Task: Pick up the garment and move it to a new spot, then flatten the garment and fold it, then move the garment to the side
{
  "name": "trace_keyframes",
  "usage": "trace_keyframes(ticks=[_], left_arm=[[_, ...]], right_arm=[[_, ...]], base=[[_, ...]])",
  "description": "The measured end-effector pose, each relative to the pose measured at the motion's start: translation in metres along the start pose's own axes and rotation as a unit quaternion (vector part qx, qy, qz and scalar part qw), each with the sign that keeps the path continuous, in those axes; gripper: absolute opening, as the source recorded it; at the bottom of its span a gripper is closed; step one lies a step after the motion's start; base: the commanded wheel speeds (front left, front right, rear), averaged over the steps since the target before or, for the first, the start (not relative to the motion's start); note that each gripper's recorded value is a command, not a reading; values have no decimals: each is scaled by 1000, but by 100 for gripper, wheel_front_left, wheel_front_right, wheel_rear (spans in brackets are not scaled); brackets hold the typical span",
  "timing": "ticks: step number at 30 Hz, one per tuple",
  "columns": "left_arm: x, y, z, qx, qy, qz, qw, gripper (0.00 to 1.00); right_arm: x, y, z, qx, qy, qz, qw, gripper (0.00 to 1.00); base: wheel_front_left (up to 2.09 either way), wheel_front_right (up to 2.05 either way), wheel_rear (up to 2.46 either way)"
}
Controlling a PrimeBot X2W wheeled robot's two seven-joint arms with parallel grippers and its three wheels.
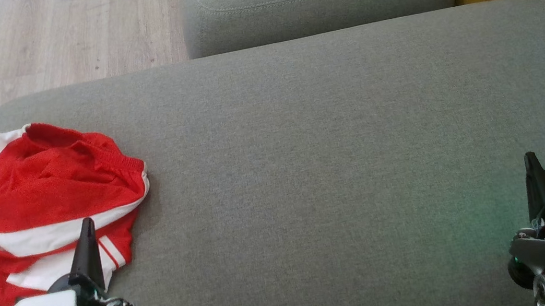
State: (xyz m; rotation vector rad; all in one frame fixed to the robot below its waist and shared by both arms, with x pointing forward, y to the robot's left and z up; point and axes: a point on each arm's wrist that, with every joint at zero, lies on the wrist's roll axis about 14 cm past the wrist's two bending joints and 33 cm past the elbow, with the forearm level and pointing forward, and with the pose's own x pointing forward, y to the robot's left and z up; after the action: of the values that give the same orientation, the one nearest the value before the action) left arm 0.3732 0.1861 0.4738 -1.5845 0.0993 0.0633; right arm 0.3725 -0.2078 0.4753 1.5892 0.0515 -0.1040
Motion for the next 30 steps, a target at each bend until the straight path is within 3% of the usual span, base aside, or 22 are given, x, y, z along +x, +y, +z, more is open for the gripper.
trace_keyframes(ticks=[30], left_arm=[[0, 0, 0, 0, 0, 0, 1000, 0]], right_arm=[[0, 0, 0, -2, 0, 0, 1000, 0]], base=[[0, 0, 0]])
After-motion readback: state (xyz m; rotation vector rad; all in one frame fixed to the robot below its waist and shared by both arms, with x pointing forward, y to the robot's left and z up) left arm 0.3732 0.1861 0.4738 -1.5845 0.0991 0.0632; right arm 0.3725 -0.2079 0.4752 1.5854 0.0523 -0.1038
